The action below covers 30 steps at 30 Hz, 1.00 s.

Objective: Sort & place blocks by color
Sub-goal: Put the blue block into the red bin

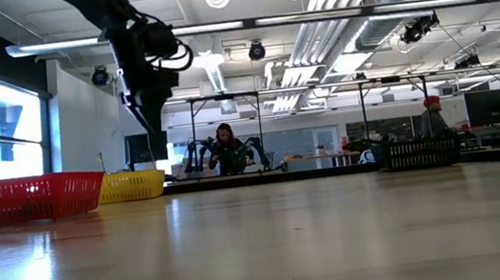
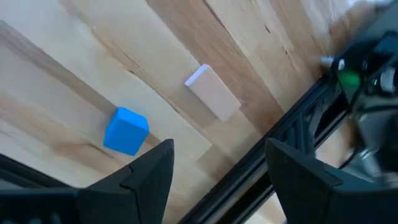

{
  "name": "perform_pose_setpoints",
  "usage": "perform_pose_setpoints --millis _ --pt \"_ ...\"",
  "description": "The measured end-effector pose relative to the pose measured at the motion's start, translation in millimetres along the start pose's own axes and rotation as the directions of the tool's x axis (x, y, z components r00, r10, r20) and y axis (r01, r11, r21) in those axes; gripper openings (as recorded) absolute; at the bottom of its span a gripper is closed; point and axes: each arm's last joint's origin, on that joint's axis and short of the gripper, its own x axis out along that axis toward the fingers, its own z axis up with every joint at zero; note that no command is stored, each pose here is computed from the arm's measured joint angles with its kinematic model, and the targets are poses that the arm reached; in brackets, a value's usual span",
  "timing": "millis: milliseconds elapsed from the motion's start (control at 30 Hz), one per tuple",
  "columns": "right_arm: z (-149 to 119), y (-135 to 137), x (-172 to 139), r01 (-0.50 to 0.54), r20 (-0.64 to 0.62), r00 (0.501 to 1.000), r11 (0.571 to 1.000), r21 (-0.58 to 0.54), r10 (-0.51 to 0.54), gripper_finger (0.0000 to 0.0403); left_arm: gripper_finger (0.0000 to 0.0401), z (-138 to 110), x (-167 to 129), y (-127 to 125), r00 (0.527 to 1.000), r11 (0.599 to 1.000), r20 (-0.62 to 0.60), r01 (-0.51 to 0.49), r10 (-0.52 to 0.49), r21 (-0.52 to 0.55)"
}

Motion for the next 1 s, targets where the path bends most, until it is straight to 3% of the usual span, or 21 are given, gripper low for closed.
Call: perform_pose_setpoints --millis 233,500,667,767,1000 --pt "-21 -21 -17 -0.104 0.097 0.992 0.973 0.206 0.086 0.0238 0.0215 13 -15 -17 0.998 0.999 0.058 0.010 -0.013 0.052" --pt "-45 -23 -21 -0.216 0.127 0.976 0.856 0.470 0.176 0.0238 0.0214 17 -19 -35 0.997 0.993 0.071 0.024 -0.032 0.116" --pt "-46 -14 -23 -0.294 0.113 0.955 0.819 0.493 0.275 0.0238 0.0214 17 -20 -37 0.997 0.992 0.073 0.023 -0.032 0.126" --pt "-42 -9 -21 -0.301 0.128 0.953 0.813 0.498 0.274 0.0238 0.0214 17 -20 -37 0.997 0.993 0.072 0.022 -0.031 0.117" --pt "-39 6 15 -0.315 0.090 0.945 0.805 0.503 0.314 0.0238 0.0214 15 -19 -37 0.998 0.992 0.056 0.026 -0.033 0.121"
